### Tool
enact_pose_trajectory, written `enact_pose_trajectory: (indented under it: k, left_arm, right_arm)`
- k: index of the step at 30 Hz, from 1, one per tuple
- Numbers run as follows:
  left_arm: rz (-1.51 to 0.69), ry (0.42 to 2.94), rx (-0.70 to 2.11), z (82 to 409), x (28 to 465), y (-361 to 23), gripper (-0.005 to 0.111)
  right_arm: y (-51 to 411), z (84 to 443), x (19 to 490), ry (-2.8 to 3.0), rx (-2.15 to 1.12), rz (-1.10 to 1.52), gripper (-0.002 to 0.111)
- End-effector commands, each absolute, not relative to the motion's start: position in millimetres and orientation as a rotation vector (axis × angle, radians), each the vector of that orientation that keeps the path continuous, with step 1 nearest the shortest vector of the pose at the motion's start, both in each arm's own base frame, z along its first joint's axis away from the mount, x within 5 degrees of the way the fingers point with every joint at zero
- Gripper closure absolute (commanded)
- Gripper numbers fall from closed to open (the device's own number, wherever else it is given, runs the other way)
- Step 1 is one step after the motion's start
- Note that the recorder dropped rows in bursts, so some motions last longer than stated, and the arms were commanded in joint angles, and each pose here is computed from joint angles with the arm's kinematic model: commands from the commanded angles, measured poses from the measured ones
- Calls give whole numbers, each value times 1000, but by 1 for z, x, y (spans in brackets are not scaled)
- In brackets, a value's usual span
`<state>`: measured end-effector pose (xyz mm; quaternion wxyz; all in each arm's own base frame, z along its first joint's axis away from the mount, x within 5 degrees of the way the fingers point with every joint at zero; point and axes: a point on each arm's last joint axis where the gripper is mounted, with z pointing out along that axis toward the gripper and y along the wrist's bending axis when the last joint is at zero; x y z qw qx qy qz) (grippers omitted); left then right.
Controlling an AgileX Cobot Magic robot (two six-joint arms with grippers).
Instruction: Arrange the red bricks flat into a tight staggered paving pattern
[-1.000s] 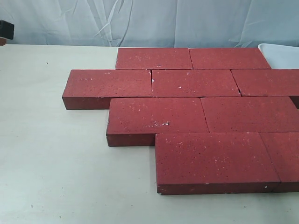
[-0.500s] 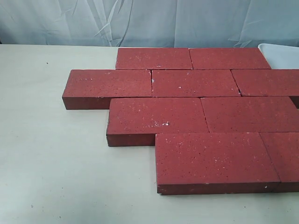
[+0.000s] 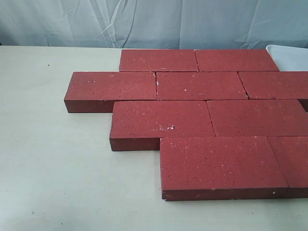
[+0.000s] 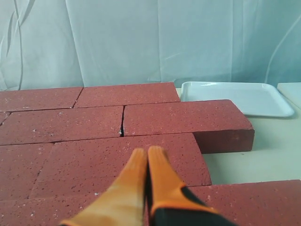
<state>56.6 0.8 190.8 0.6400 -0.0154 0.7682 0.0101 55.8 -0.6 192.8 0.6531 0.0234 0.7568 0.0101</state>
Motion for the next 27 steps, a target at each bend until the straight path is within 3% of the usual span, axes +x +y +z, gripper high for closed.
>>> enact_pose_trajectory:
  k: [1, 27]
  left_arm:
    - [34, 1720, -56, 192, 55, 2, 107]
    - [10, 1720, -134, 191, 55, 4, 107]
  right_arm:
    - [-1, 192, 56, 1713, 55, 16, 108]
    - [-1, 192, 55, 1716, 55, 15, 108]
